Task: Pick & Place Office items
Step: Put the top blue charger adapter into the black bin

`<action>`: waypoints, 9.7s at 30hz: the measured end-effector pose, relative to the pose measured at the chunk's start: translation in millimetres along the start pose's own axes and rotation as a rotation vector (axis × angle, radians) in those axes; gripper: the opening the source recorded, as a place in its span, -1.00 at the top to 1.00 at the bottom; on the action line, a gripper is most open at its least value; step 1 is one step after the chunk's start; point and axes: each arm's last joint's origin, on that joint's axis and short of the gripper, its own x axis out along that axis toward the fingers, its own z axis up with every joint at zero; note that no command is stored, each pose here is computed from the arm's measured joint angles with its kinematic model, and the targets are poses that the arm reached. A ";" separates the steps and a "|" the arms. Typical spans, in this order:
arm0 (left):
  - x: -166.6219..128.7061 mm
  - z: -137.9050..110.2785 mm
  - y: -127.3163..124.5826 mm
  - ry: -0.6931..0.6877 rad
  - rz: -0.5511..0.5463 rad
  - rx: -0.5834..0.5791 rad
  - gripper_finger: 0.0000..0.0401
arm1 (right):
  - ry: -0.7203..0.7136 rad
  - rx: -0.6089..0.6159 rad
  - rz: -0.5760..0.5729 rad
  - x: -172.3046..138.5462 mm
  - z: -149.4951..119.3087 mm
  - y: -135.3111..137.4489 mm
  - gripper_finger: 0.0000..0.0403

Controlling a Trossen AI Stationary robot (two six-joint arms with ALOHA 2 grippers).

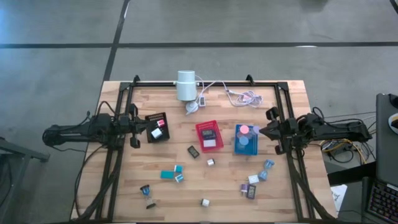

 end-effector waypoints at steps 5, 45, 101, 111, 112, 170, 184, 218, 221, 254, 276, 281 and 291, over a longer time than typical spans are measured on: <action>0.0 0.0 0.0 0.000 0.000 0.000 0.99 | -0.012 -0.024 0.000 -7.5 -9.9 0.7 0.96; 0.1 0.0 -0.1 0.000 -0.004 -0.076 0.99 | 0.012 -0.037 0.001 -10.2 -13.5 1.0 0.96; 83.3 83.7 -12.2 0.547 -0.075 -0.179 0.99 | 0.111 -0.119 -0.101 -10.6 -22.6 -2.3 0.96; 126.4 40.9 -45.9 0.895 -0.166 -0.183 0.72 | 0.122 -0.118 -0.100 -10.6 -23.7 -2.2 0.96; 129.2 35.7 -49.6 0.921 -0.167 -0.186 0.66 | 0.122 -0.118 -0.100 -10.6 -23.7 -2.2 0.96; 177.3 -56.6 -147.3 1.256 -0.452 0.037 0.37 | 0.124 -0.174 -0.149 -10.7 -23.1 -3.7 0.96; 171.3 -25.6 -139.7 1.164 -0.437 0.017 0.50 | 0.124 -0.175 -0.149 -10.7 -23.1 -3.7 0.96; 11.8 61.4 -17.7 0.073 -0.021 -0.057 0.50 | 0.101 -0.175 -0.151 -10.5 -20.8 -3.7 0.96; 3.7 48.4 -17.6 0.035 -0.096 -0.058 0.50 | 0.101 -0.175 -0.151 -10.5 -20.8 -3.7 0.96; -3.2 -36.0 -20.4 -0.055 0.016 -0.130 0.50 | 0.046 -0.146 -0.155 -10.2 -15.8 -3.6 0.96; -3.5 -35.4 -16.5 -0.029 0.146 -0.135 0.50 | 0.009 -0.175 -0.157 -10.1 -11.9 -3.5 0.96; -9.2 8.5 -7.9 -0.077 0.202 -0.191 0.50 | 0.010 -0.180 -0.157 -10.1 -12.1 -3.6 0.96; 15.7 75.2 -3.8 0.388 0.430 -0.149 0.50 | -0.014 -0.208 -0.159 -10.1 -9.5 -3.5 0.96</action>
